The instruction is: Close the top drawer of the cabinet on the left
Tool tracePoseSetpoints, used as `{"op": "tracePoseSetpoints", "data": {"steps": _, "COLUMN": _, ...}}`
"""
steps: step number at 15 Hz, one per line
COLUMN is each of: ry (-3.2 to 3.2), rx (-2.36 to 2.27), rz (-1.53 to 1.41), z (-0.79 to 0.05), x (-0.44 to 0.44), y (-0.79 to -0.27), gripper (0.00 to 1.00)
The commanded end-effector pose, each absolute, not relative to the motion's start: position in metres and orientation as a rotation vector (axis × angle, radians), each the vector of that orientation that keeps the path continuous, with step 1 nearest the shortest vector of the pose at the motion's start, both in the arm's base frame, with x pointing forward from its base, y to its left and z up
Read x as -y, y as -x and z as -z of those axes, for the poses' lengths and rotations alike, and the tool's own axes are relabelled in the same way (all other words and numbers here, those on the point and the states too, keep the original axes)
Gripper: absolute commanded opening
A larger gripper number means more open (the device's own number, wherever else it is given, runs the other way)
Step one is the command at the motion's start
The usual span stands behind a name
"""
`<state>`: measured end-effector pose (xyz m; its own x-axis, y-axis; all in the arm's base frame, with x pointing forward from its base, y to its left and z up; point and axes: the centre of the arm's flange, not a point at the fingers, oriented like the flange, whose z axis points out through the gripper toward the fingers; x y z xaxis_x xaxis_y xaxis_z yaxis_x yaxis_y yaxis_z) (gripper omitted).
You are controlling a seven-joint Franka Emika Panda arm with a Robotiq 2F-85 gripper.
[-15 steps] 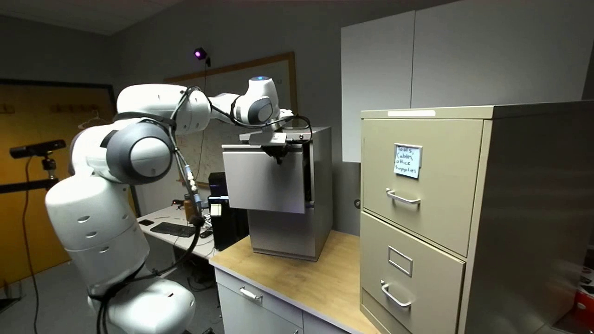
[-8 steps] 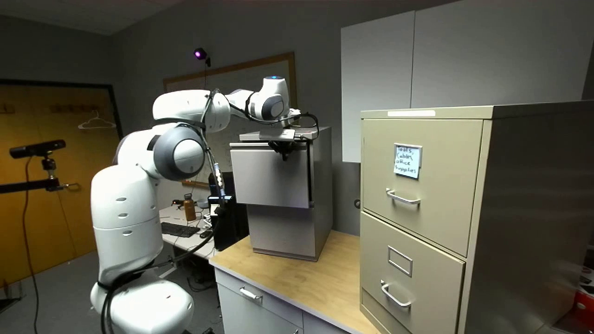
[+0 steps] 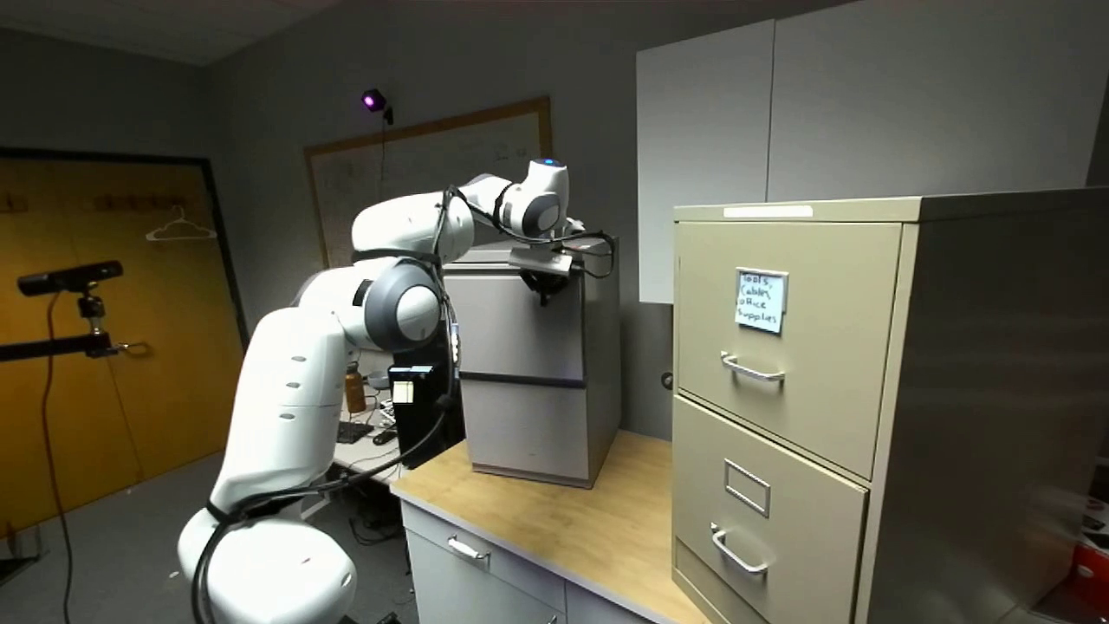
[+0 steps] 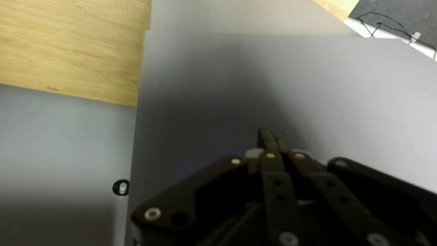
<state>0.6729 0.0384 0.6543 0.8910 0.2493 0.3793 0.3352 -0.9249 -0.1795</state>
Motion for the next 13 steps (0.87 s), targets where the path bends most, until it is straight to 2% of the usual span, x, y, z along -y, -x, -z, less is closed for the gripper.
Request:
{"op": "tracePoseSetpoints", "data": {"steps": 1, "ry": 2.798, "rx": 0.45, "rz": 0.5, "z": -0.661, "x": -0.038, "y": -0.729, "gripper": 0.0}}
{"op": "tracePoseSetpoints", "data": {"steps": 5, "ry": 2.79, "rx": 0.453, "rz": 0.498, "z": -0.659, "x": -0.037, "y": -0.74, "gripper": 0.0}}
{"op": "tracePoseSetpoints", "data": {"steps": 13, "ry": 2.827, "rx": 0.452, "rz": 0.431, "z": -0.658, "x": -0.028, "y": -0.73, "gripper": 0.0}}
